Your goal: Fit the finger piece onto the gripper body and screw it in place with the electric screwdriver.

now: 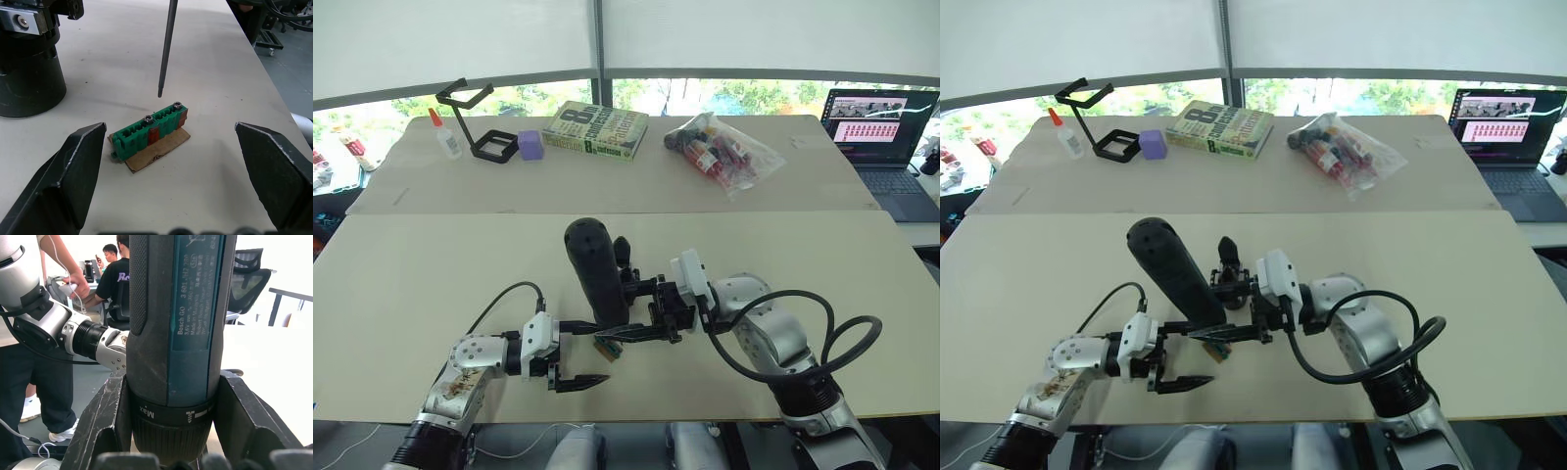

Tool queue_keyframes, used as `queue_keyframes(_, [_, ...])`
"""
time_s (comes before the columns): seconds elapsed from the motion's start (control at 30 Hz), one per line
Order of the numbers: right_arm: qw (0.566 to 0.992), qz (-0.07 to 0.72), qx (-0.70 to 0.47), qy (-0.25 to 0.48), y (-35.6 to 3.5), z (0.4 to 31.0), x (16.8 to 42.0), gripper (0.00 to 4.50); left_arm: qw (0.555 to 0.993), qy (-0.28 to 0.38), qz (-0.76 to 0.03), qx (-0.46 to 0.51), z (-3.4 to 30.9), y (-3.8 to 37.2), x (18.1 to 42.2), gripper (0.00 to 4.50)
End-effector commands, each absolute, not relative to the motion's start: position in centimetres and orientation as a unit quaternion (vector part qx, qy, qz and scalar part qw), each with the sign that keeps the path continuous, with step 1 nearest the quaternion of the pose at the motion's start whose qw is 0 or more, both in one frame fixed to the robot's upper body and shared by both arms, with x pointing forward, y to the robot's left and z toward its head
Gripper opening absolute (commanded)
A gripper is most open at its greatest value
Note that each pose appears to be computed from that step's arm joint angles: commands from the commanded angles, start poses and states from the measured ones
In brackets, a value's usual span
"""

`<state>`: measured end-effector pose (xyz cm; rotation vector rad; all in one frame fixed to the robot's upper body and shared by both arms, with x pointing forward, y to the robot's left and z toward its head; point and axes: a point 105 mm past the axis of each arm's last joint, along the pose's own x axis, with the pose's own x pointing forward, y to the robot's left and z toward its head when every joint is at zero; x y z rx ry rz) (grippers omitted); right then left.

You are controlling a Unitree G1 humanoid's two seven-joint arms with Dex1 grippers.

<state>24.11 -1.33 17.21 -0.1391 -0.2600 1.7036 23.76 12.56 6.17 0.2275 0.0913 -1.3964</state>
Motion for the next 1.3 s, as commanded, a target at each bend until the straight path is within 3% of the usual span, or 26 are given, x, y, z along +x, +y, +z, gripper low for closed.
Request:
queue_keyframes(0.03, [0.641, 0.746, -0.074, -0.161, -1.4, 19.1, 23.9, 1.92, 0.758, 0.034, -0.643, 0.105, 6.5, 12.4, 23.6, 4.50])
queue_keyframes(0.3, [0.640, 0.747, -0.029, -0.175, -2.2, 20.4, 23.6, 1.92, 0.766, 0.027, -0.633, 0.106, 6.8, 12.9, 23.9, 4.50])
queue_keyframes(1.3, [0.630, 0.762, -0.021, -0.149, -1.0, 18.7, 23.0, 1.92, 0.761, 0.035, -0.638, 0.108, 6.9, 13.1, 23.8, 4.50])
